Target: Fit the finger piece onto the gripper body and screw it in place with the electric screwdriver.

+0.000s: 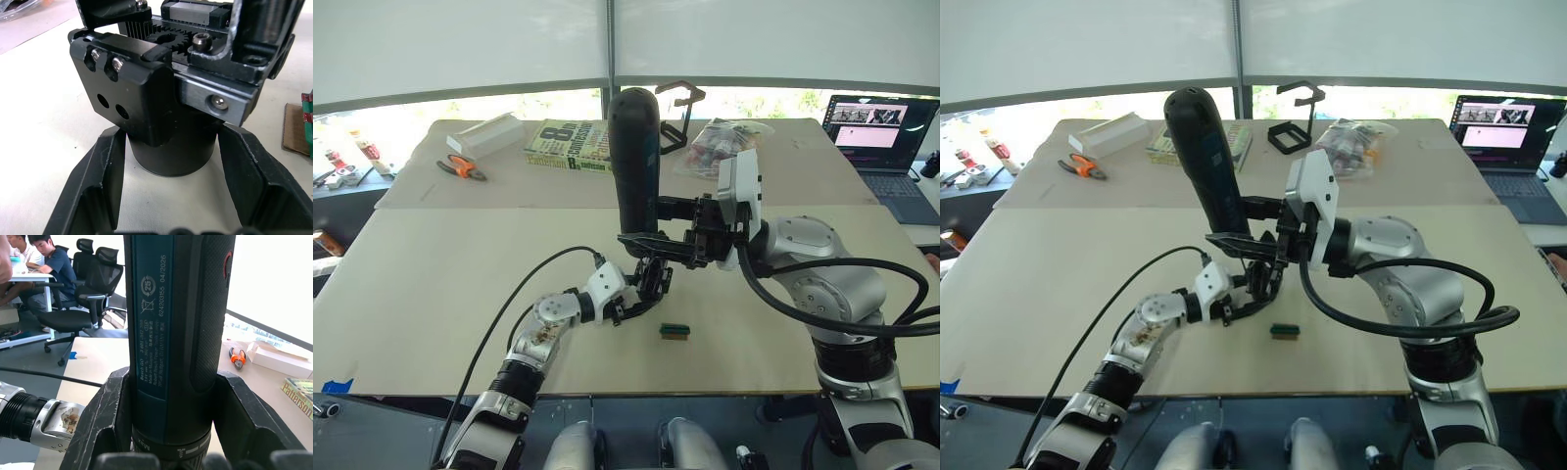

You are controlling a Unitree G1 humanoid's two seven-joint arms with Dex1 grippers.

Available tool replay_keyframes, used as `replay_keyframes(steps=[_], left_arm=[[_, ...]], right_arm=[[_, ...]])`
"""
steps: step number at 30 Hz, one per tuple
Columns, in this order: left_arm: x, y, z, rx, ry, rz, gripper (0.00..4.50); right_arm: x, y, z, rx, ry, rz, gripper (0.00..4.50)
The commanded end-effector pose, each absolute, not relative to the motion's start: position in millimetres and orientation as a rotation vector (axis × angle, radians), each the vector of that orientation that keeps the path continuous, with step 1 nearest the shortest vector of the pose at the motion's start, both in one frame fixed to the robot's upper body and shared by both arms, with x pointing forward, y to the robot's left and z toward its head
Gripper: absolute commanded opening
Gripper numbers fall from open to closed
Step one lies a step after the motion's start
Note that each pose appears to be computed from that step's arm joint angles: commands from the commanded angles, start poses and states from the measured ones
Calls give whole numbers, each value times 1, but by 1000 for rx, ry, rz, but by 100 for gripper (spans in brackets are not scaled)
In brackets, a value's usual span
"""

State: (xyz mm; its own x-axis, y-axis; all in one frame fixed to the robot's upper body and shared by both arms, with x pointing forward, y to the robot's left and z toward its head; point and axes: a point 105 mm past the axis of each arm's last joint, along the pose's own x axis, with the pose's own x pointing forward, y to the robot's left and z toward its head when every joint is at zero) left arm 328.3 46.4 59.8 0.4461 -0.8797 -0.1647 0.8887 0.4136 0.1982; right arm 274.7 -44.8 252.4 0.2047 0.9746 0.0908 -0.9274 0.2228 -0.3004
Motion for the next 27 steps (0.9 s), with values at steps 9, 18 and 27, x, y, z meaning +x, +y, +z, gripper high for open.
replay_keyframes(steps=[9,18,27], left_arm=[[328,41,73,278,-13,-1128,230],[328,40,75,276,-17,-1130,230],[328,41,75,279,-17,-1132,230]], right_arm=[[268,-43,270,-212,-371,1345,192],[269,-43,267,-216,-367,1345,192],[269,-43,267,-219,-368,1344,192]])
